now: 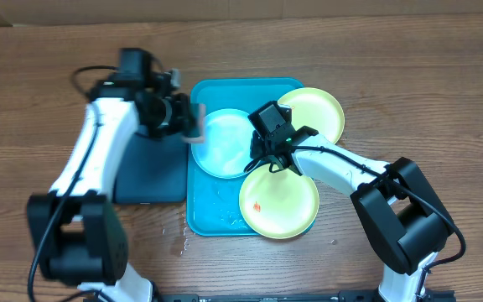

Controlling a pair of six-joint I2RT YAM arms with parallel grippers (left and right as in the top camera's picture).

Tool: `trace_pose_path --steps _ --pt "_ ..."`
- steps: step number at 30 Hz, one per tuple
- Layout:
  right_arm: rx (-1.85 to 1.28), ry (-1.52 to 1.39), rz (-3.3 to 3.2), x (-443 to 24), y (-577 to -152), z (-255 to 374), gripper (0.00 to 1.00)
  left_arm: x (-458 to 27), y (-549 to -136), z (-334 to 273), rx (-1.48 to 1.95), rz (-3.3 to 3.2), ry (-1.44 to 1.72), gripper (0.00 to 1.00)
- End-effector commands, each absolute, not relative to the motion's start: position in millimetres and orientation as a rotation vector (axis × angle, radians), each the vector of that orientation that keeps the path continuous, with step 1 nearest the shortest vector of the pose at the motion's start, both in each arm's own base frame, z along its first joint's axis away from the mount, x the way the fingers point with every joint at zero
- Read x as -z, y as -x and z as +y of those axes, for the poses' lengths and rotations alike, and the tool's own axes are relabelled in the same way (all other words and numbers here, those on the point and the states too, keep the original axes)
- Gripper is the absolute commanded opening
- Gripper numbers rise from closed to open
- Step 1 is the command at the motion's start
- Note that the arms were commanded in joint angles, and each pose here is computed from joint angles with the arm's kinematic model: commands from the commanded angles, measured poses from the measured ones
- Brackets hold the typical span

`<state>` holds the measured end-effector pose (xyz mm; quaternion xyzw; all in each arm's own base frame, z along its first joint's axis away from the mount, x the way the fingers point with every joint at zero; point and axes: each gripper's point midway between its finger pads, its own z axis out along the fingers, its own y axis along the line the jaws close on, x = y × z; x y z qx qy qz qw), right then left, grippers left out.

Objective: Clean dirty plates on tray and stack at the side
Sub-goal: 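Move the sponge back and set it on the black tray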

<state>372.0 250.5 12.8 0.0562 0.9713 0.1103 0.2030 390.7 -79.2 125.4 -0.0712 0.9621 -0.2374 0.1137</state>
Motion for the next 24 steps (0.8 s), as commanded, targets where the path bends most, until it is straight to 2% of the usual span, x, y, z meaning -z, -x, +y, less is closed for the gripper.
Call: trace_pose_path --steps 1,6,17,18,19,20,22,24 --pt "-0.327 -0.141 2.693 -19 -375 258 0.15 -126 -380 -34 0.420 2.869 0.168 0.04" --pt "-0.330 -0.141 2.690 -19 -376 258 0.15 -102 -348 7 0.155 3.010 0.224 0.04" --pt "-0.329 -0.141 2.691 -19 -376 258 0.15 -41 -319 7 0.146 3.070 0.292 0.05" --pt "-0.329 -0.141 2.691 -19 -376 258 0.15 -40 -319 7 0.146 3.070 0.292 0.19" --pt "-0.330 -0.141 2.691 -19 -376 258 0.15 -40 -319 7 0.148 3.069 0.292 0.42" --pt "-0.330 -0.141 2.691 -19 -376 258 0.15 -41 -320 6 0.153 3.066 0.291 0.55" --pt "-0.329 -0.141 2.691 -19 -376 258 0.15 -47 -326 5 0.169 3.048 0.312 0.61" --pt "-0.330 -0.141 2.691 -19 -376 258 0.24 -61 -337 3 0.218 3.015 0.326 0.60"
